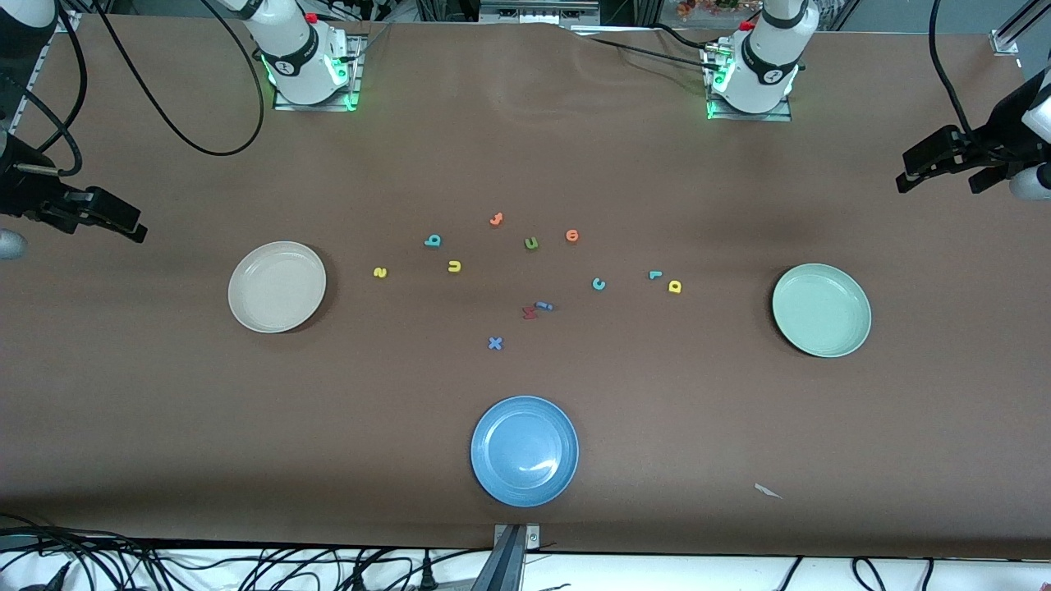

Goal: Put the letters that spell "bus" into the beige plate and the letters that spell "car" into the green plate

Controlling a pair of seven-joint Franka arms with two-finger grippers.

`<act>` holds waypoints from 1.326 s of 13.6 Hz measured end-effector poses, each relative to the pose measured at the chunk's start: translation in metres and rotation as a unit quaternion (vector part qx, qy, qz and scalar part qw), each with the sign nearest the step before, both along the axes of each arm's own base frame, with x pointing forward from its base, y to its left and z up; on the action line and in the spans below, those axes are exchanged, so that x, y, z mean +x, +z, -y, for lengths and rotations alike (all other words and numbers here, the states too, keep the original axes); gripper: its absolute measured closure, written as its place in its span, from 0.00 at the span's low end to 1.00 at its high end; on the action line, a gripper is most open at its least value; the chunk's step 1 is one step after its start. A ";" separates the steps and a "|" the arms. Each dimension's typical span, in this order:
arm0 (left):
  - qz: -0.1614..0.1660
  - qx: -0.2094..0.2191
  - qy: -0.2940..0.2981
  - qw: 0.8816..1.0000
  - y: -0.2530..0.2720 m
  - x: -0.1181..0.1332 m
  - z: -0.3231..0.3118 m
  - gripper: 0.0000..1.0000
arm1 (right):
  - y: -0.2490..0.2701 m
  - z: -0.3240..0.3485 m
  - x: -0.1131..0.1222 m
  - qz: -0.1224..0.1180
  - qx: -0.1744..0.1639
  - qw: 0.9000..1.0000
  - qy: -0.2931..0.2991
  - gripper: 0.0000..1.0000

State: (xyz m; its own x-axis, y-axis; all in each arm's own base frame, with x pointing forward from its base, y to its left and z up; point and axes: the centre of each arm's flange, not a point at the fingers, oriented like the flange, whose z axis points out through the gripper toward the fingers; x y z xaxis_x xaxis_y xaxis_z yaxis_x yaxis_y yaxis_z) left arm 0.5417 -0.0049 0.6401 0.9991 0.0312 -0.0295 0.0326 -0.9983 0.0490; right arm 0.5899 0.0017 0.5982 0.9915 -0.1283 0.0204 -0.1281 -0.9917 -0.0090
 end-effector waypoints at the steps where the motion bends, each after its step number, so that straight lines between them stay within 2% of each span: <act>1: 0.000 0.000 -0.001 1.000 0.000 0.000 0.000 0.00 | 0.000 0.000 0.000 0.000 0.000 1.000 0.000 0.00; 7: 0.000 0.000 -0.002 1.000 -0.001 0.000 0.000 0.00 | 0.000 0.000 0.000 0.000 0.000 1.000 0.000 0.00; 11: -0.019 0.005 -0.003 1.000 -0.006 -0.002 -0.003 0.00 | 0.000 0.000 0.000 0.000 0.000 1.000 0.000 0.00; 18: -0.022 0.005 -0.004 1.000 -0.009 0.000 -0.003 0.00 | 0.000 0.000 0.000 0.000 0.000 1.000 0.000 0.00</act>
State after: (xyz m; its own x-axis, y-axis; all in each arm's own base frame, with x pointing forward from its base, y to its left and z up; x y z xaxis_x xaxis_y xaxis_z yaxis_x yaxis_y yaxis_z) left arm 0.5419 -0.0019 0.6307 0.9971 0.0235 -0.0729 0.0263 -0.9989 0.0379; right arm 0.5899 0.0017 0.5982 0.9915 -0.1283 0.0204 -0.1281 -0.9917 -0.0091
